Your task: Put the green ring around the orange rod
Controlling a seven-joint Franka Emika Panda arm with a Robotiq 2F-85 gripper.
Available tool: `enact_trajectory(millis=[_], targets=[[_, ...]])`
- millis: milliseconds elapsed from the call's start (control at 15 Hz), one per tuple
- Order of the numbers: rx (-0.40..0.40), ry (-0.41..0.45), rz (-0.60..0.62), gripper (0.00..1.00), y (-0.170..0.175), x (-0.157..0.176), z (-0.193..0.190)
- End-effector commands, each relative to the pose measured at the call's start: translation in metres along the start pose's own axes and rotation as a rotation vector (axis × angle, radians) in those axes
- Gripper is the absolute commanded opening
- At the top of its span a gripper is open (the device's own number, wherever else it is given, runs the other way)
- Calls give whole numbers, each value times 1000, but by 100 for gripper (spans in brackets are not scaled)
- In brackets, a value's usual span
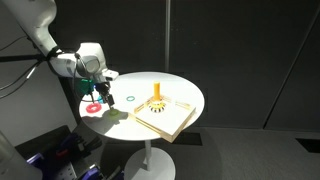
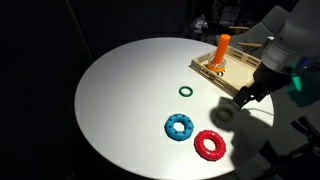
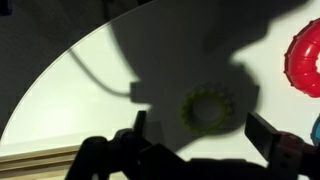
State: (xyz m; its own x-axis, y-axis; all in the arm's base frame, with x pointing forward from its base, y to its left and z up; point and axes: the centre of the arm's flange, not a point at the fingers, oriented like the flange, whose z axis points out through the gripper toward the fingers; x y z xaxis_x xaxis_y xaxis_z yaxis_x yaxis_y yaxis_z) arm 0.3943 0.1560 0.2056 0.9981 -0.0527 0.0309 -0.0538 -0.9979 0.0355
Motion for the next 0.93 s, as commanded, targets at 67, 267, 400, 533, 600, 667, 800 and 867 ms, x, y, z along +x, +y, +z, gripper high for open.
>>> enact_trajectory(millis=[67,267,400,533,600,667,800,867], targets=[[-17,13,-1,100,-20,24,31],[-11,14,-5,100,-29,34,44],[-3,13,-4,100,-34,40,52],[1,22,-6,100,-37,46,59],[3,26,-6,100,-40,48,61],[6,27,-5,100,-41,50,64],[13,28,5,100,-45,52,70],[17,27,13,100,-46,53,72]])
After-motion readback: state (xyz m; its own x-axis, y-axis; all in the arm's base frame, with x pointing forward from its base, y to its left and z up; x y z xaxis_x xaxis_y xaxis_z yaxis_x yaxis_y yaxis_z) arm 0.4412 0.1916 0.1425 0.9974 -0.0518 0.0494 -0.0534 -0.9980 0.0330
